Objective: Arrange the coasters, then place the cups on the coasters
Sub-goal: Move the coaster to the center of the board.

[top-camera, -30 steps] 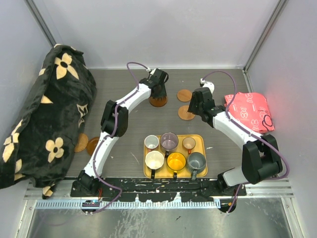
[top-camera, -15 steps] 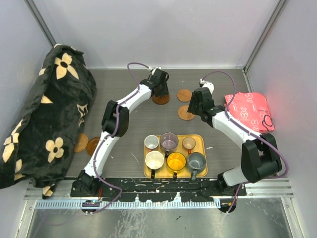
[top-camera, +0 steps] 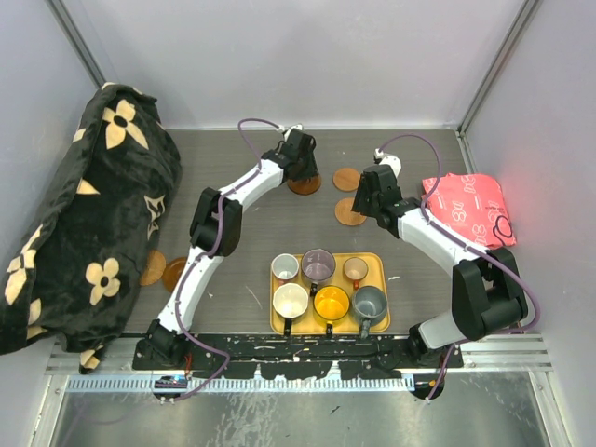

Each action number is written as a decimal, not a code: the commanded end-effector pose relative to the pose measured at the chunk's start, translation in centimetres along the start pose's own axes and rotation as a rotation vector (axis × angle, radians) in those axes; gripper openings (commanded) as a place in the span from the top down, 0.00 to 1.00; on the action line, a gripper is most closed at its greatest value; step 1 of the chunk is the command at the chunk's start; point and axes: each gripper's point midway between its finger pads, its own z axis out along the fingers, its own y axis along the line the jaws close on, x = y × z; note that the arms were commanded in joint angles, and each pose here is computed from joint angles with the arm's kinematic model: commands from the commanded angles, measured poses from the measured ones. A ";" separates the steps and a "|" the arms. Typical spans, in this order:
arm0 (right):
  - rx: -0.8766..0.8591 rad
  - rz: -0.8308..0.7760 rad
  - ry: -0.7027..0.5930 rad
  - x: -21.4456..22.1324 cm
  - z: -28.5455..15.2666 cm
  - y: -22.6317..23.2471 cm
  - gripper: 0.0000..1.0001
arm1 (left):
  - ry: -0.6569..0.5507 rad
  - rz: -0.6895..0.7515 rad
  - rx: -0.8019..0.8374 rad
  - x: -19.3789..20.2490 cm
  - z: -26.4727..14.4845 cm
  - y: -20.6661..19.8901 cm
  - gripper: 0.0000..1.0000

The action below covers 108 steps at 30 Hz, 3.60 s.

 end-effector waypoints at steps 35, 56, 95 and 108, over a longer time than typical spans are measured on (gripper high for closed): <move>-0.126 0.059 -0.081 -2.4 -2.5 2.0 0.54 | -0.118 0.034 -0.230 -2.0 -19.9 10.2 0.62; -0.125 0.054 -0.078 -2.4 -2.4 2.0 0.54 | 0.004 -0.067 -0.455 0.4 -15.8 22.0 0.64; -0.117 0.051 -0.042 -1.4 -1.3 2.0 0.54 | 0.000 -0.097 -0.430 -0.6 -14.3 21.6 0.64; -0.128 0.052 -0.055 -1.7 -1.9 2.1 0.54 | 0.109 -0.044 -0.421 3.1 -13.4 20.4 0.64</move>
